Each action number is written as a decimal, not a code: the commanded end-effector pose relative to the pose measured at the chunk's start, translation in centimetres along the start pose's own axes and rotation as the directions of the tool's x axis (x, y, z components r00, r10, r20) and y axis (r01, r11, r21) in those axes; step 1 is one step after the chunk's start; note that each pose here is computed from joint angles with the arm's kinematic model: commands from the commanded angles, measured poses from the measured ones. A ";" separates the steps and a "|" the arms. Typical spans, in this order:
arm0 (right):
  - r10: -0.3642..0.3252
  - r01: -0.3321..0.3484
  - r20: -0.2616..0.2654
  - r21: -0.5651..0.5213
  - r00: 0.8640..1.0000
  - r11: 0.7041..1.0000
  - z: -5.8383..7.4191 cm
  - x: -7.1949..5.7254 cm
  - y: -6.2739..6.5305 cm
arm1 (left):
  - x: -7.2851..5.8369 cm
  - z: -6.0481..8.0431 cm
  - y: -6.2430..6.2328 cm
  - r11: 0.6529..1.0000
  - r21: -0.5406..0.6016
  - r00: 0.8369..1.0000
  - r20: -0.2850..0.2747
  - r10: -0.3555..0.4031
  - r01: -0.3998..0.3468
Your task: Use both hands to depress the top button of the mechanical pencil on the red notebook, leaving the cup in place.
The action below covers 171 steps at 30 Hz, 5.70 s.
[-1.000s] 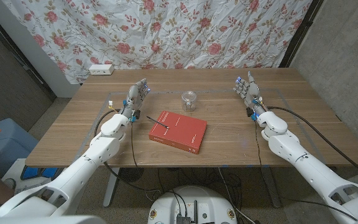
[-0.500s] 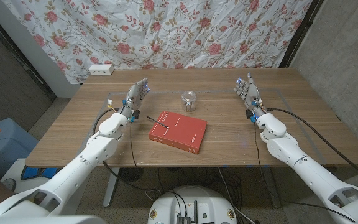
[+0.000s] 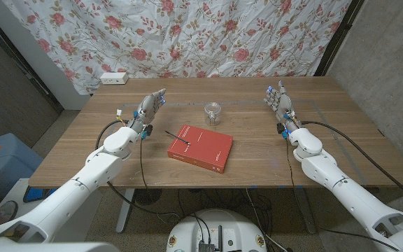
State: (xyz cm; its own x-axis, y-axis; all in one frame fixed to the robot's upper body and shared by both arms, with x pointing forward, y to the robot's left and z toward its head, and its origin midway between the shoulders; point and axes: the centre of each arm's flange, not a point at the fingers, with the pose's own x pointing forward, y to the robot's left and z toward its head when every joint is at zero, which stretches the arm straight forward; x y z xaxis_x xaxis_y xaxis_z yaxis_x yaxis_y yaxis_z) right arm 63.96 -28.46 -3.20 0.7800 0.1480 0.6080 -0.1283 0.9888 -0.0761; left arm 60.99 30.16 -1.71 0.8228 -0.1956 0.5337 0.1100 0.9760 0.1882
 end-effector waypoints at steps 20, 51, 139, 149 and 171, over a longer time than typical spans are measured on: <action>-0.046 0.046 0.028 -0.023 0.999 0.999 0.3 0.0 -0.2 | -2.0 3.8 2.7 0.945 0.295 0.989 -0.083 -0.121 0.140; -0.067 0.067 -0.003 -0.040 0.998 0.997 0.4 -0.9 -1.0 | -2.5 9.1 2.5 0.652 0.690 0.948 -0.199 -0.247 0.315; -0.170 0.170 -0.049 -0.004 0.984 0.986 -0.8 -1.9 -2.4 | -0.7 10.8 -5.2 -0.306 0.859 0.848 -0.483 -0.219 0.410; -0.176 0.176 -0.047 -0.004 0.983 0.984 -0.8 -2.1 -2.4 | -0.8 9.4 -6.0 -0.265 0.869 0.849 -0.478 -0.227 0.418; -0.199 0.200 -0.045 0.014 0.979 0.980 -1.2 -2.2 -2.1 | -1.6 6.9 -6.9 -0.234 0.884 0.866 -0.453 -0.214 0.405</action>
State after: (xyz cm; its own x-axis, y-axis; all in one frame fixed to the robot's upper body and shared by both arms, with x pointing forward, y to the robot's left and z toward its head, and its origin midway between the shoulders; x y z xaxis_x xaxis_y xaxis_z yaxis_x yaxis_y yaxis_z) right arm 63.16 -30.82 -5.23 0.8195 -0.0357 0.5720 0.0140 0.9990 0.0422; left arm 54.70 23.44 3.74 0.9394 -0.3406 0.0381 -0.1856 -0.4122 0.8920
